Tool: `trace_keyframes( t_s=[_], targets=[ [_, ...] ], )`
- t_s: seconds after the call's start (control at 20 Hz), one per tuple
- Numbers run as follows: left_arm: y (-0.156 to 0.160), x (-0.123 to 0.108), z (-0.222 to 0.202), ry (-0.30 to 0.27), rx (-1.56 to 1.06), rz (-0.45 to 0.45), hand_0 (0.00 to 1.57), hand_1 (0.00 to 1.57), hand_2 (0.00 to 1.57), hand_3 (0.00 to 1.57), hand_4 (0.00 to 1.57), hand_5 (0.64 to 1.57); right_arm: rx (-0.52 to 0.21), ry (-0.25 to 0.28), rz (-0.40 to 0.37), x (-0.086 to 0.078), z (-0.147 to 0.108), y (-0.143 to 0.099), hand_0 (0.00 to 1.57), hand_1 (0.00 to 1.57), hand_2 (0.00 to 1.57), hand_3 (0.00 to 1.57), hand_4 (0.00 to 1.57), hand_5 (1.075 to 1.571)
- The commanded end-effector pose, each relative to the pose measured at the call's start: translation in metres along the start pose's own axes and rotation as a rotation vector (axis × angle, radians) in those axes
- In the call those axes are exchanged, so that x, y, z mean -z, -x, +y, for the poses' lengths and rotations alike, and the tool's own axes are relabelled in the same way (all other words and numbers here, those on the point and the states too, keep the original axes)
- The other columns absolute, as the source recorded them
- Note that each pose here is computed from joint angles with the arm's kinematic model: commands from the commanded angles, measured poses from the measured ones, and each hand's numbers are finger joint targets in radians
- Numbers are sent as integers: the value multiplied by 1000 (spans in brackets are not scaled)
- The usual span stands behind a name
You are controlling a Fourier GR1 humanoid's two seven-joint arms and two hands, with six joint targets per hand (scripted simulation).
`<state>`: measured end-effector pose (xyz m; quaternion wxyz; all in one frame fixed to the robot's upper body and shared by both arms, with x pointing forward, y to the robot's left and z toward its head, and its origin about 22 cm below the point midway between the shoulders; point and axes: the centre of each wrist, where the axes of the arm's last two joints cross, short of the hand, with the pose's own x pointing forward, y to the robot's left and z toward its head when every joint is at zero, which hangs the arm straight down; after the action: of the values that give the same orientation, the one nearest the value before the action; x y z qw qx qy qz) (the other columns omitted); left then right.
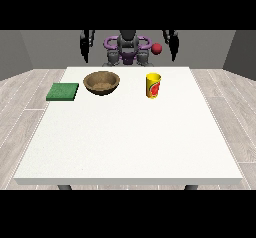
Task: Pick the cup and pour the ball into the bowl, then pick the bowl and place it on the pad
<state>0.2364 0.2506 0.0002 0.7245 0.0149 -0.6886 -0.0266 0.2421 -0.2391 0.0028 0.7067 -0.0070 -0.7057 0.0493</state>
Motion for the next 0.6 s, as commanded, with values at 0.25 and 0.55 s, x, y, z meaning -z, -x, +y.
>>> trace_keyframes(
  t_s=[0.25,0.55],
  targets=[
    [-39,3,13,4,62,-45,0,0,0,0,0,1524,-40,20,2,0,-14,-29,0,0,0,0,0,1568],
    [-32,-36,-59,64,-218,-189,0,0,0,0,0,1521,93,169,-73,-14,-21,-7,0,0,0,0,0,1566]
  ],
)
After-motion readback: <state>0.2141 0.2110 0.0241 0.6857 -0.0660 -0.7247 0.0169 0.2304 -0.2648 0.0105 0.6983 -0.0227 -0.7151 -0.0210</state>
